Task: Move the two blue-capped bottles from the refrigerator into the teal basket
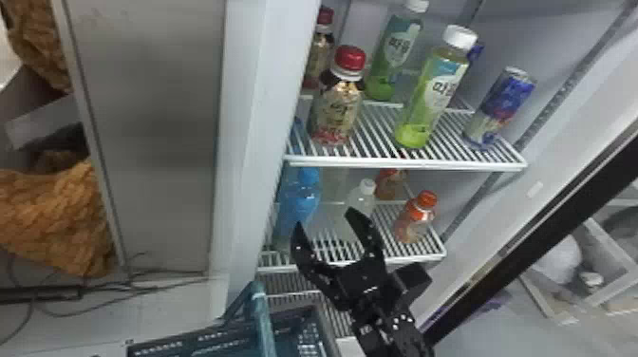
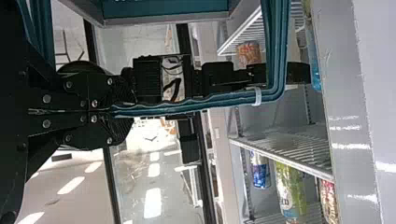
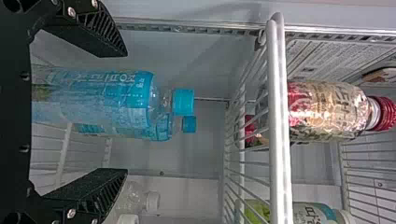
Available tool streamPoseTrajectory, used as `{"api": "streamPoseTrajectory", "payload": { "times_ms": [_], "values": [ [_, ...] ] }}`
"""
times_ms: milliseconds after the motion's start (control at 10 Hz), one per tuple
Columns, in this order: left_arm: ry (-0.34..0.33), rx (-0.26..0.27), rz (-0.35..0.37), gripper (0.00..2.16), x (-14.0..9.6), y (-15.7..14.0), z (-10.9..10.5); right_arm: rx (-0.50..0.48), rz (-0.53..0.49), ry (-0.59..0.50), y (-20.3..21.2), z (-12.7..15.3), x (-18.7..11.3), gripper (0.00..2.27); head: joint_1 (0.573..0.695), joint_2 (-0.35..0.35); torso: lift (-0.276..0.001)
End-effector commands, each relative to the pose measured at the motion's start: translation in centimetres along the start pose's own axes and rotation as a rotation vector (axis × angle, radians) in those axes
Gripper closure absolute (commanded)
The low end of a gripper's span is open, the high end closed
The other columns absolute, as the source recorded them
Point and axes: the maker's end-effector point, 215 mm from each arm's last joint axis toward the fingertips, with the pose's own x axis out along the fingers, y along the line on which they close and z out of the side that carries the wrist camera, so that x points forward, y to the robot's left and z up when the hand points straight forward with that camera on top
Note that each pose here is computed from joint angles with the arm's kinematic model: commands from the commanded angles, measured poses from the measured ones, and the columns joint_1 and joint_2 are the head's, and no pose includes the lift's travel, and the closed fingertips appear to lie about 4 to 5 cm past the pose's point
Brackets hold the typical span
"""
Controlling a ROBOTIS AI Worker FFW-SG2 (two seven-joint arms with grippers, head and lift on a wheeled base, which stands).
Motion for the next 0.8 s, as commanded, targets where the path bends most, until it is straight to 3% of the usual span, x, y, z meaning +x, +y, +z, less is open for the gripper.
{"api": "streamPoseTrajectory", "payload": {
  "times_ms": [0,700],
  "values": [
    [0.0,-0.002,0.001,1.16,0.0,0.1,-0.1,-0.002,0.001,0.001,0.0,-0.2,0.4,0.12,0.695,-0.35,-0.163],
    [-0.011,-0.002,0.002,1.16,-0.2,0.1,0.2,-0.011,0.029,0.001,0.4,-0.9,3.1,0.13,0.695,-0.35,-0.163]
  ]
}}
